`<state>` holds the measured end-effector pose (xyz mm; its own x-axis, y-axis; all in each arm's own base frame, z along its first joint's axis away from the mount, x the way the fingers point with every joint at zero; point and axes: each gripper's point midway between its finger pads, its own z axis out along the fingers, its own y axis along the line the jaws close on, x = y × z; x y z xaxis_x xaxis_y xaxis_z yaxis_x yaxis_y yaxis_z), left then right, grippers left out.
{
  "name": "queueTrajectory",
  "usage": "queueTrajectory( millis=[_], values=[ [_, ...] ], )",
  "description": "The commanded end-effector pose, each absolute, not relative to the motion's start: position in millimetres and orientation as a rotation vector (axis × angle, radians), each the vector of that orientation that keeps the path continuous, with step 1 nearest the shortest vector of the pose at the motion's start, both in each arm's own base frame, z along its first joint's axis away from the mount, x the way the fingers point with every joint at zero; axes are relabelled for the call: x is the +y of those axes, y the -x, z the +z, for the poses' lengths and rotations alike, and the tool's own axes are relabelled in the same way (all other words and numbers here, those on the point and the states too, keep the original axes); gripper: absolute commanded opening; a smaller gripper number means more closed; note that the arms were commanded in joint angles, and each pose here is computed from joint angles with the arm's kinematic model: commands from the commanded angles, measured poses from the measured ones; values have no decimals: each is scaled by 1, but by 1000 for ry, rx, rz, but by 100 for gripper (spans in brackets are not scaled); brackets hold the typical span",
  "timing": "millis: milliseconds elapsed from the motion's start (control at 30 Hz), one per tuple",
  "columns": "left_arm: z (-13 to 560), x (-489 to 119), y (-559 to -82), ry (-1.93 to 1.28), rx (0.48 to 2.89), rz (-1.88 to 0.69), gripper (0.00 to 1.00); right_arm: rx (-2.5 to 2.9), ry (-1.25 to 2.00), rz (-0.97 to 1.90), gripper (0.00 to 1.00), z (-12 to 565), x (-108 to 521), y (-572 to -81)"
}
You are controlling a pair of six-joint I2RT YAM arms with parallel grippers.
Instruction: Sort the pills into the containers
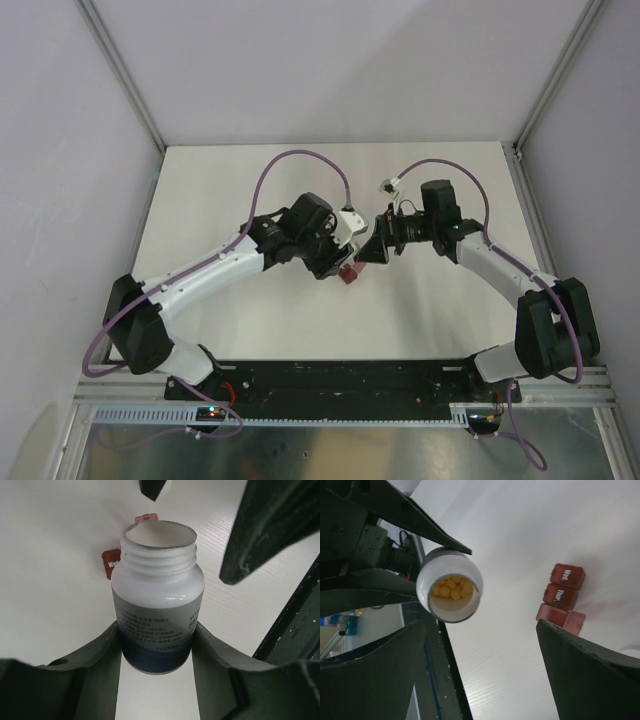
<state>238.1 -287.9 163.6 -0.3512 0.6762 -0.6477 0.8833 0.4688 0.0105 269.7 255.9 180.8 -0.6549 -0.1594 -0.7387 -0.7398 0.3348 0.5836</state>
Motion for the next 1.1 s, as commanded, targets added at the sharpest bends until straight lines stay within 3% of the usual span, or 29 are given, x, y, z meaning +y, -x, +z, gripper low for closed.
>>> queueTrajectory(
  millis=[0, 767, 933, 1067],
  values=[
    [185, -293, -243, -1282, 2035, -451, 0, 1925, 850, 1402, 99, 210, 266, -263],
    [199, -311, -240, -1309, 1947, -393, 0, 1923, 819, 1544, 89, 214, 287, -262],
    [200, -311, -240, -1311, 1942, -389, 0, 1934, 824, 1563, 80, 211, 290, -260],
    [202, -312, -240, -1305, 1937, -388, 0, 1935, 833, 1586, 66, 209, 293, -257]
  ],
)
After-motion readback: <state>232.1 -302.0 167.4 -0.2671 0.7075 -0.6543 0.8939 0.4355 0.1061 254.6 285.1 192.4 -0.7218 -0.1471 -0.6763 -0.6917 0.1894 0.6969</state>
